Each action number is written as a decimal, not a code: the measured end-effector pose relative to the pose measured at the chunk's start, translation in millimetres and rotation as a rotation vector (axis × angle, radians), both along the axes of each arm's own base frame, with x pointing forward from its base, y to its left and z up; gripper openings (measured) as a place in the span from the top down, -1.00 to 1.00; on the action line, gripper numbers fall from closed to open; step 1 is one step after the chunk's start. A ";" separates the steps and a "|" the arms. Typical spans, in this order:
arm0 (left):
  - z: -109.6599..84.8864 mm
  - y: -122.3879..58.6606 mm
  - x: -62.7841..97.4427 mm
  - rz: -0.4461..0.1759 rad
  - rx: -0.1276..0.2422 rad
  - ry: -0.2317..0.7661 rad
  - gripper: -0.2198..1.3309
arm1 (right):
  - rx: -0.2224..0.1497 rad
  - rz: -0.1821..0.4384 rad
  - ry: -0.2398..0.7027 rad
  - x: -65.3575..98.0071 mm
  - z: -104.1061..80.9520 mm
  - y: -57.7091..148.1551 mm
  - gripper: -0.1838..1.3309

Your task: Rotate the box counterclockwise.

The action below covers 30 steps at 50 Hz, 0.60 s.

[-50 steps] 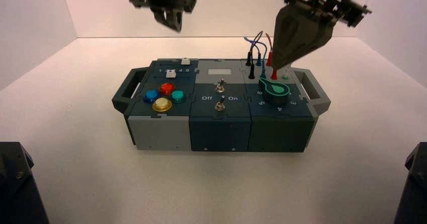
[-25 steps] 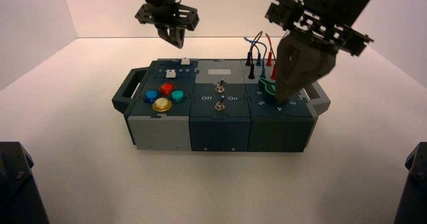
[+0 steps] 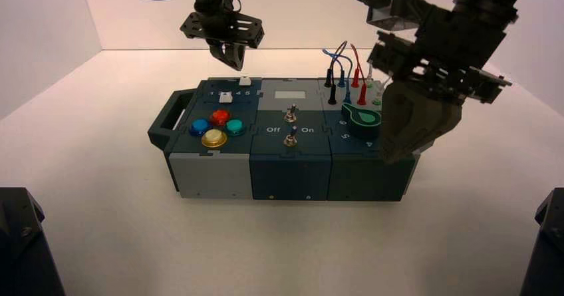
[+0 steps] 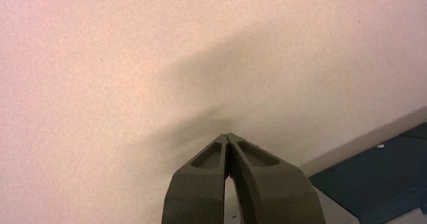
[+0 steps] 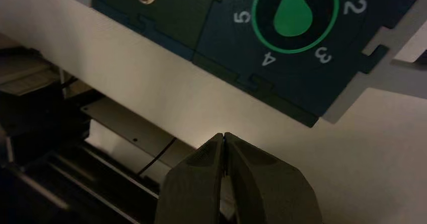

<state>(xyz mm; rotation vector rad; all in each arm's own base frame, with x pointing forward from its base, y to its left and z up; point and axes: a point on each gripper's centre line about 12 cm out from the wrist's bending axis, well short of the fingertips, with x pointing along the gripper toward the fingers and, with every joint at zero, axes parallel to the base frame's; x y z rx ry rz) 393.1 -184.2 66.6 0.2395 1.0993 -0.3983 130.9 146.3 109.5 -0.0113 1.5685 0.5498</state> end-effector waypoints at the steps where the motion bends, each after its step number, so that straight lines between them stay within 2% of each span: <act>1: 0.4 -0.8 0.2 -0.002 -0.001 -0.001 0.93 | -0.001 0.000 -0.001 -0.1 -0.6 -0.2 0.95; 15: 0.4 -2.6 -0.7 -0.005 -0.001 -0.001 0.92 | -0.016 -0.004 -0.027 6.0 -8.0 0.4 0.95; 30: 0.5 -2.7 -0.6 -0.005 -0.002 -0.002 0.93 | -0.071 0.020 0.017 19.5 -22.2 9.4 0.94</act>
